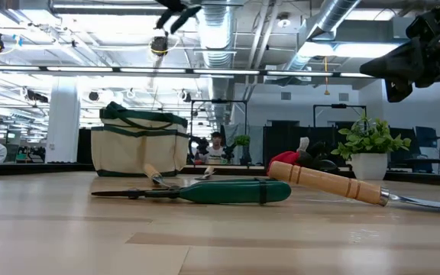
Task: Pick & Place Garden tools in Gardening bag
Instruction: Put the green shear scissors into the yellow gardening bag
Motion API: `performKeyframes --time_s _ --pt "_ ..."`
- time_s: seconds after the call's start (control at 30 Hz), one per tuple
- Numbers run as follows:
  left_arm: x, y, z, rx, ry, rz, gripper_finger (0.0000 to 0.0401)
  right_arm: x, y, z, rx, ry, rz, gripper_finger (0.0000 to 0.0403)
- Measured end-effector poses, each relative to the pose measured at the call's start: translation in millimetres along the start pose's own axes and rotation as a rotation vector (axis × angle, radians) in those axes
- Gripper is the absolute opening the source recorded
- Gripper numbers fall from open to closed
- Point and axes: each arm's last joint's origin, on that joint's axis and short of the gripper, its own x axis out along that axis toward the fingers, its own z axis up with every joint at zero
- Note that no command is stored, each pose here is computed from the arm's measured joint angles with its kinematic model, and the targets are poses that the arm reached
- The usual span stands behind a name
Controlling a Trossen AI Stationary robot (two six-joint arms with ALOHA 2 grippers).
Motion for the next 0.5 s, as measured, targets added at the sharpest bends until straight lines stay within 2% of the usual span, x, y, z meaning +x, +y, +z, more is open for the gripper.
performKeyframes --time_s 0.17,0.3,0.4,0.5 --pt "15 22 4 0.033 -0.003 0.107 0.0044 0 0 0 0.000 -0.001 -0.002 0.0000" --pt "41 33 5 0.016 -0.014 0.114 0.0044 0 0 0 0.001 -0.001 -0.002 0.0000" --pt "65 37 -5 0.031 0.031 0.112 0.0044 0 0 0 0.001 -0.001 -0.001 0.0000" --pt "87 36 -26 0.068 0.113 0.148 0.0044 0 0 0 0.000 0.000 0.000 0.0000"
